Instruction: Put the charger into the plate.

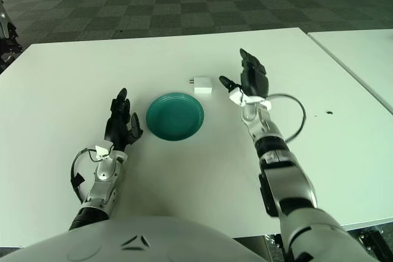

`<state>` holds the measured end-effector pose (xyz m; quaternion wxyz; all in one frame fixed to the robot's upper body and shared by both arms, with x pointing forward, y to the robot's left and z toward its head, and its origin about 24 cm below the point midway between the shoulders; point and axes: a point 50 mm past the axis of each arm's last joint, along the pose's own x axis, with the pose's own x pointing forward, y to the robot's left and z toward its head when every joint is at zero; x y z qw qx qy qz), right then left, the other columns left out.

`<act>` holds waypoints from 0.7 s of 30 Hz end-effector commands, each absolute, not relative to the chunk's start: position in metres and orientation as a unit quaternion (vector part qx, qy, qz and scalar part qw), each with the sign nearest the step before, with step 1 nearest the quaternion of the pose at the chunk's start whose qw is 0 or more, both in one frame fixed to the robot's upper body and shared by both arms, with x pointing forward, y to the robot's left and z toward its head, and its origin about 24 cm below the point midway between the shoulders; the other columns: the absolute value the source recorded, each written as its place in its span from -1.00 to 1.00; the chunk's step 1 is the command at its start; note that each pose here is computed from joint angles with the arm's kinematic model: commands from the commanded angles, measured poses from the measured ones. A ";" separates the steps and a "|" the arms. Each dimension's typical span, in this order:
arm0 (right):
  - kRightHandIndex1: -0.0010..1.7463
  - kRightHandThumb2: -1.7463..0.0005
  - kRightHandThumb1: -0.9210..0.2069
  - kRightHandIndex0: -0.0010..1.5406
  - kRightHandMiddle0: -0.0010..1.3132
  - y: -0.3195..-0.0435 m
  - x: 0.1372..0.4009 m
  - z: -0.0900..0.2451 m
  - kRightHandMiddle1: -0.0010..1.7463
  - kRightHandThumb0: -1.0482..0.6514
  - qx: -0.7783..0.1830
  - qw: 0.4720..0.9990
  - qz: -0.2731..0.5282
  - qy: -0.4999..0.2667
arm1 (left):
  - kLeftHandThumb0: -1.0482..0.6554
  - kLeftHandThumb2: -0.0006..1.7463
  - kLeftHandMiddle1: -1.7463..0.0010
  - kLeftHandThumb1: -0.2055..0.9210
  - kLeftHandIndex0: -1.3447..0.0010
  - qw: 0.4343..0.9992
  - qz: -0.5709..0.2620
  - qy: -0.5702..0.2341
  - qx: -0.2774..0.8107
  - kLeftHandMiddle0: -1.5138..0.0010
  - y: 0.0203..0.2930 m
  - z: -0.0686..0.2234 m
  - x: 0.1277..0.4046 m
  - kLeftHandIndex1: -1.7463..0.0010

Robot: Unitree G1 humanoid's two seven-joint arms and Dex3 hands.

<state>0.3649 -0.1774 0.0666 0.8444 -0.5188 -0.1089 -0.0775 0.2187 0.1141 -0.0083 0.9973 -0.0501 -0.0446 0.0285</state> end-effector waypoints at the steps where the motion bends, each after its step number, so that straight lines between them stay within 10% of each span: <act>1: -0.95 0.48 -1.00 -0.67 -1.00 -0.159 0.378 0.079 -0.56 -0.82 -0.572 0.809 -0.047 -0.128 | -0.75 0.11 1.00 1.00 1.00 0.997 0.032 0.015 -0.063 0.82 0.105 -0.032 0.202 0.46; 21: -1.00 0.56 -1.00 -0.73 -1.00 -0.136 0.391 0.084 -0.66 -0.86 -0.665 0.736 0.029 -0.123 | -0.69 0.07 1.00 1.00 1.00 0.996 0.022 0.018 -0.082 0.80 0.099 -0.031 0.203 0.37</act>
